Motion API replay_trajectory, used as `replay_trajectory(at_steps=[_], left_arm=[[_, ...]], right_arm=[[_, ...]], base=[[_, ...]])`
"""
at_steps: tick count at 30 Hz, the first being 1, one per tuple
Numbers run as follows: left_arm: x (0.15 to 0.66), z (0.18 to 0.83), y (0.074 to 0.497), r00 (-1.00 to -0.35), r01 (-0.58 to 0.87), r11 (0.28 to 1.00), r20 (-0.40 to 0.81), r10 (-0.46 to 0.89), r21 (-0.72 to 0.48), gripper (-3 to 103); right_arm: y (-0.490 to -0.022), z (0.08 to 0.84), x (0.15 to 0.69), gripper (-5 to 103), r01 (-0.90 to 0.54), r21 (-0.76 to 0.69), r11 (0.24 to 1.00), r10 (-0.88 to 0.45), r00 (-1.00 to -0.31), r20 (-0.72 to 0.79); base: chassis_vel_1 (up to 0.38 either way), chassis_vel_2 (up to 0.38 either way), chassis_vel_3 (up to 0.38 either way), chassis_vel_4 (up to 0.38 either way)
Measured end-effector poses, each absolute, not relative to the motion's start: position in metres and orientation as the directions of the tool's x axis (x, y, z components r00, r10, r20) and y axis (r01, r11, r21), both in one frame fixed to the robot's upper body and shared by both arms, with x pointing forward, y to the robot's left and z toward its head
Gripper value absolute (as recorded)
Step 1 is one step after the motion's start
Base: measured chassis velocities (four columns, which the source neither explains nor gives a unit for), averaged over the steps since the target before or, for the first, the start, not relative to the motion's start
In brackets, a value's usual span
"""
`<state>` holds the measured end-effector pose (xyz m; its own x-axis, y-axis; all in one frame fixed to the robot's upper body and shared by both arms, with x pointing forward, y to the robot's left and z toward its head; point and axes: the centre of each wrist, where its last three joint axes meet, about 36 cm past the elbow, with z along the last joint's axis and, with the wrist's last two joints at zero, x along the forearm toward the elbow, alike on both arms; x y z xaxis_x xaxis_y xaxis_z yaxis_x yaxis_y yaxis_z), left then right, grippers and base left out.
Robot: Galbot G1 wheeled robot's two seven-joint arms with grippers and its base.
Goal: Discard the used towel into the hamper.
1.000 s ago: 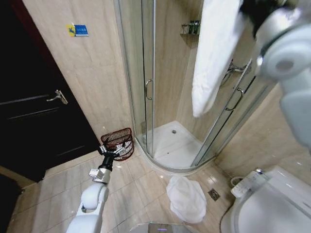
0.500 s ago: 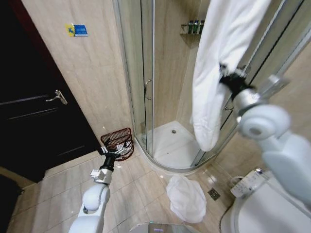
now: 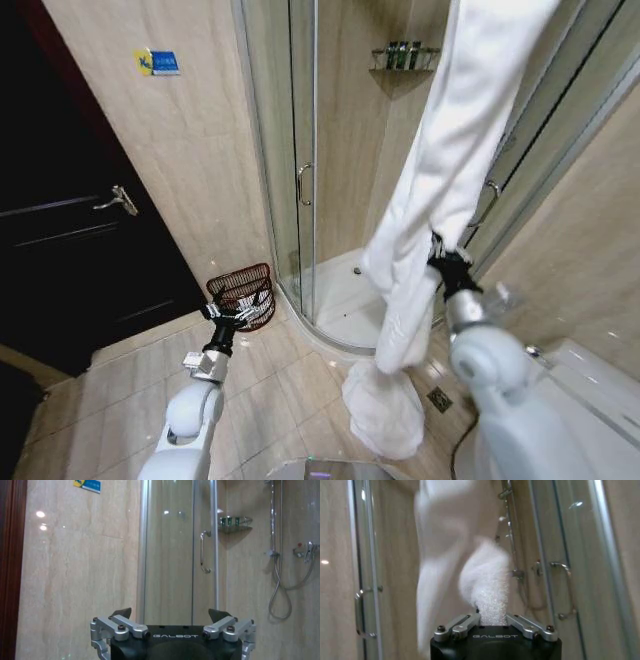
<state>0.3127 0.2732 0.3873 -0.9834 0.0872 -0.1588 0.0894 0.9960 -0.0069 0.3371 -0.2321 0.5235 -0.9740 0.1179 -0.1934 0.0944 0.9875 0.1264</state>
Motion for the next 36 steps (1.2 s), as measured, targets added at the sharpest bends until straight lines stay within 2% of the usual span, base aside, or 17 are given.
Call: replay_trajectory(at_steps=[7, 13, 36], left_arm=[[0.312, 0.388, 0.277, -0.982, 0.09, 0.996, -0.169, 0.087, -0.009, 100], [0.312, 0.387, 0.276, -0.98, 0.094, 0.995, -0.175, 0.09, -0.015, 100], [0.312, 0.389, 0.276, -0.978, 0.091, 0.996, -0.192, 0.087, -0.015, 100]], right_arm=[[-0.212, 0.506, 0.315, 6, 0.147, 0.117, 0.982, 0.169, -0.961, -0.216], [-0.207, 0.521, 0.301, 6, 0.125, 0.059, 0.99, 0.137, -0.939, -0.314], [-0.215, 0.533, 0.291, 6, 0.131, 0.059, 0.99, 0.143, -0.934, -0.328]], base=[[0.0, 0.0, 0.0, 0.0], [0.0, 0.0, 0.0, 0.0], [0.0, 0.0, 0.0, 0.0]])
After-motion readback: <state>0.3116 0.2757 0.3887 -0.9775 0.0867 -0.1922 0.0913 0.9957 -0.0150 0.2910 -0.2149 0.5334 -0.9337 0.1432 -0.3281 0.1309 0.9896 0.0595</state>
